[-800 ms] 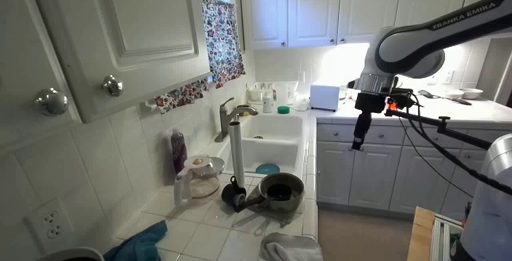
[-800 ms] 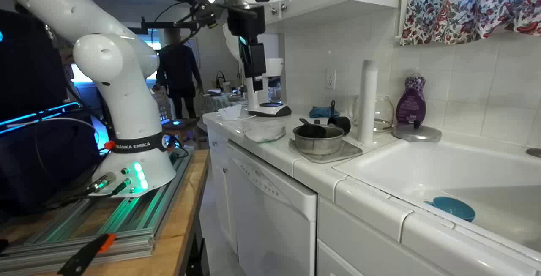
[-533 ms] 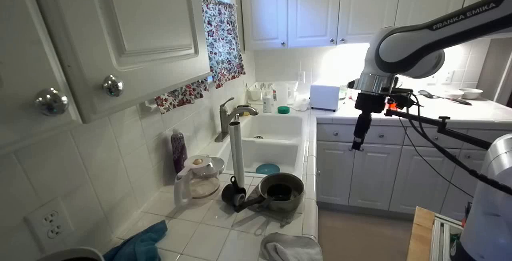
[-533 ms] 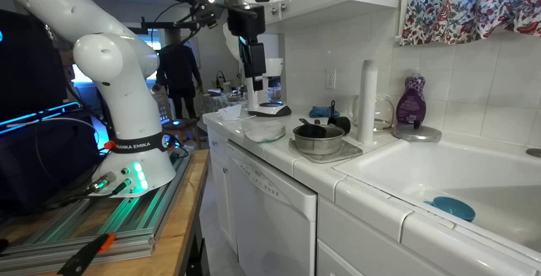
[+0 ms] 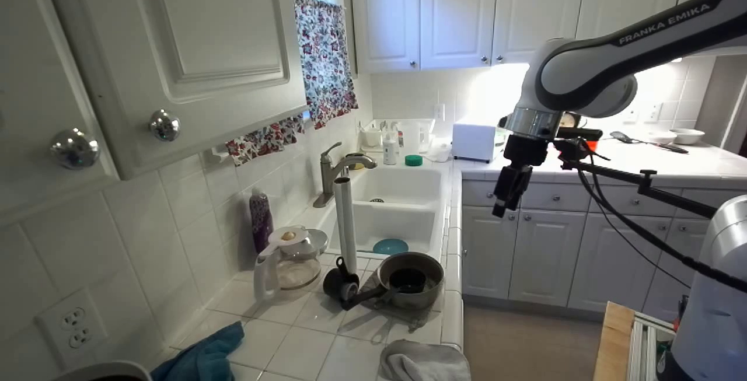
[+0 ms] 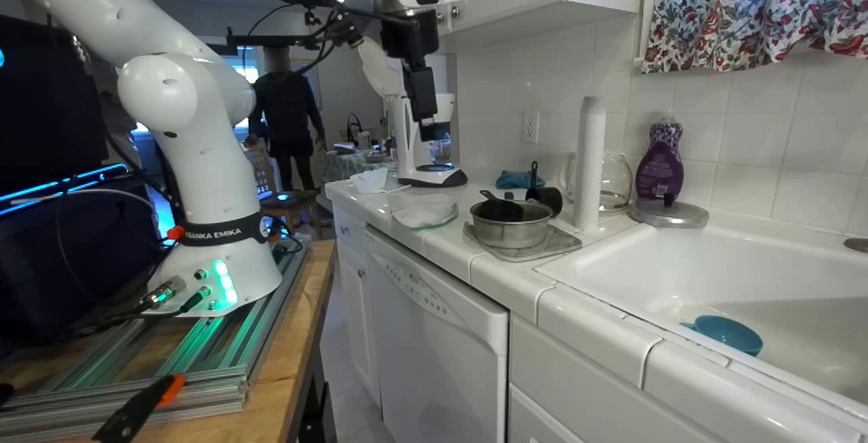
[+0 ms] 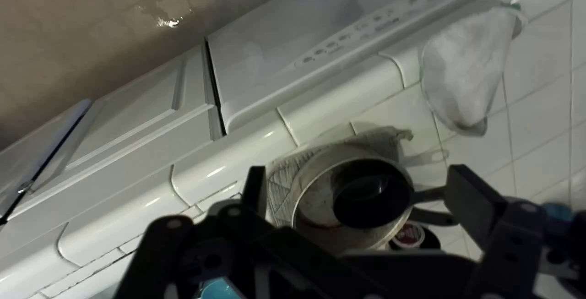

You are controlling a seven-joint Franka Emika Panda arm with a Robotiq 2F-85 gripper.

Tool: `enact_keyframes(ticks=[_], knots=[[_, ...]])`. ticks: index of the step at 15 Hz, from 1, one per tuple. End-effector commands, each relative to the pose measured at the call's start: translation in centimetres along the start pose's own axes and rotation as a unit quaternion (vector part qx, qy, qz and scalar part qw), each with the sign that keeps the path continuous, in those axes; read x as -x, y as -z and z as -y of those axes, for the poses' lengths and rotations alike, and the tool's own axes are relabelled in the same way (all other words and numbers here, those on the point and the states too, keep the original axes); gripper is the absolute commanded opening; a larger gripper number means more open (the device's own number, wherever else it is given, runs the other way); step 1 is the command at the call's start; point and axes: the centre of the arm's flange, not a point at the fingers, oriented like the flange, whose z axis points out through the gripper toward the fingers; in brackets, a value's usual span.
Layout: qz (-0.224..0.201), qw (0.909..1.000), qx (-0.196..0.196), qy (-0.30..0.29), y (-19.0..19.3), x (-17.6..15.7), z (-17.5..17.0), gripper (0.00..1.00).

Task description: Pick up the scoop, put it upright, move the pot and the bag to the left

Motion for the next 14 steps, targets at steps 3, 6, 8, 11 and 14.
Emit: enact_keyframes(ticks=[3, 6, 8, 11, 14], knots=[[-0.069, 0.9877, -0.01, -0.14, -4.1, -5.8, 5.8, 1.0], [-0.101, 0.9719, -0.021, -0.212, -6.5, -8.0, 9.0, 1.0], [-0.12, 0.9583, -0.033, -0.257, -7.7, -9.3, 10.8, 1.0], [-0.149, 0.9338, -0.056, -0.321, -8.9, -11.4, 12.8, 1.0], [-0.17, 0.9036, -0.079, -0.385, -10.1, -12.9, 14.1, 1.0]])
